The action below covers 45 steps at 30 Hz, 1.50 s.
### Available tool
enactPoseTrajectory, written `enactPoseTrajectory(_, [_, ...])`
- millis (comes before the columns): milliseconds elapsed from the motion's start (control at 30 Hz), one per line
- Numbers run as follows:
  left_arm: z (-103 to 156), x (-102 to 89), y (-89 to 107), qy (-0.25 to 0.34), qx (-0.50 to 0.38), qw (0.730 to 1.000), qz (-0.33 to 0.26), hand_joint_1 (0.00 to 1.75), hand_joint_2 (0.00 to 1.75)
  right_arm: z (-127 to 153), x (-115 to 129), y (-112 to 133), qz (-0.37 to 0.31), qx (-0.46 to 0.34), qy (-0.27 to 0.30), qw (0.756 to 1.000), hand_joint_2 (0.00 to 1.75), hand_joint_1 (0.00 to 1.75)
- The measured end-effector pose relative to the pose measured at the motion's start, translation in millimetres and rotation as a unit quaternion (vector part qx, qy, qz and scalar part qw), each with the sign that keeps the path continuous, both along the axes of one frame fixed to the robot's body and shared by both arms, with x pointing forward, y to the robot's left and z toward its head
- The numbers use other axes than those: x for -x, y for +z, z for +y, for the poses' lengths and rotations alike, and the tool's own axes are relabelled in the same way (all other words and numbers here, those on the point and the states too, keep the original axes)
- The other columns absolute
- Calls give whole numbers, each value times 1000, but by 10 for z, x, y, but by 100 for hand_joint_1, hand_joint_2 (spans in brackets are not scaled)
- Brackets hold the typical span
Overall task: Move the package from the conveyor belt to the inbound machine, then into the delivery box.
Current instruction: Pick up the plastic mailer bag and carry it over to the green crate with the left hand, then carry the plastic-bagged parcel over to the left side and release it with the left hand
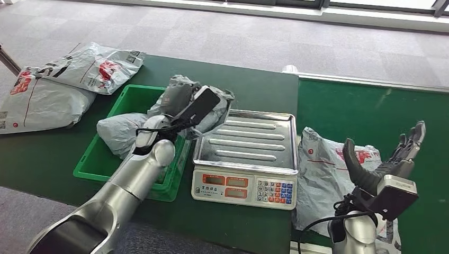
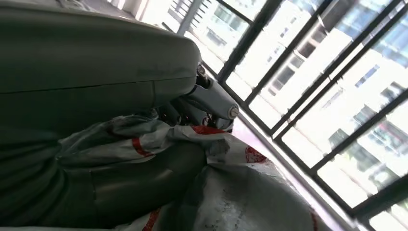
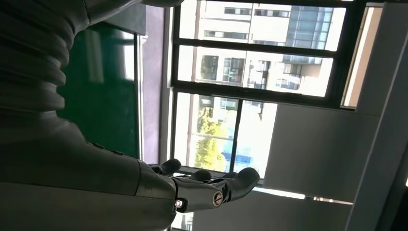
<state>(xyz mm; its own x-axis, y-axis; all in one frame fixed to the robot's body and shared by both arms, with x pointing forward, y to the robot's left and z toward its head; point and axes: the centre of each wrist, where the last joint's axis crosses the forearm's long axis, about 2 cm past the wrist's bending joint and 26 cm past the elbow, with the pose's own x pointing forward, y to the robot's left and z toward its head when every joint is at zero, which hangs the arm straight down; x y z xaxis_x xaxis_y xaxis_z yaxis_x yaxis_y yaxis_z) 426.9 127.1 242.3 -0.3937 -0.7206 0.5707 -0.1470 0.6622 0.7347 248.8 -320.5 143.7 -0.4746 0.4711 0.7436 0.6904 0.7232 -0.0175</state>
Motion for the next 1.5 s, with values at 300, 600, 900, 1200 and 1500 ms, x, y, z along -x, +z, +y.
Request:
enactPoseTrajectory(300, [1065, -1, 274, 113, 75, 985, -104, 166, 175, -90, 351, -116, 16, 1, -16, 1000, 175, 0])
enactPoseTrajectory(600, [1411, 72, 181, 150, 74, 979, -113, 12, 175, -110, 400, -131, 18, 2, -19, 1000, 175, 0])
enactPoseTrajectory(900, [1615, 156, -43, 174, 57, 979, -88, 0, 175, -107, 355, -103, 18, -3, -11, 1000, 175, 0])
enactPoseTrajectory(1200, [1666, 163, -210, 183, 24, 981, -55, 0, 175, -100, 262, -90, 25, -9, -7, 1000, 175, 0])
enactPoseTrajectory(1500, [1684, 216, -350, 187, 32, 980, -60, 0, 175, -104, 249, -116, 35, -14, -2, 999, 175, 0])
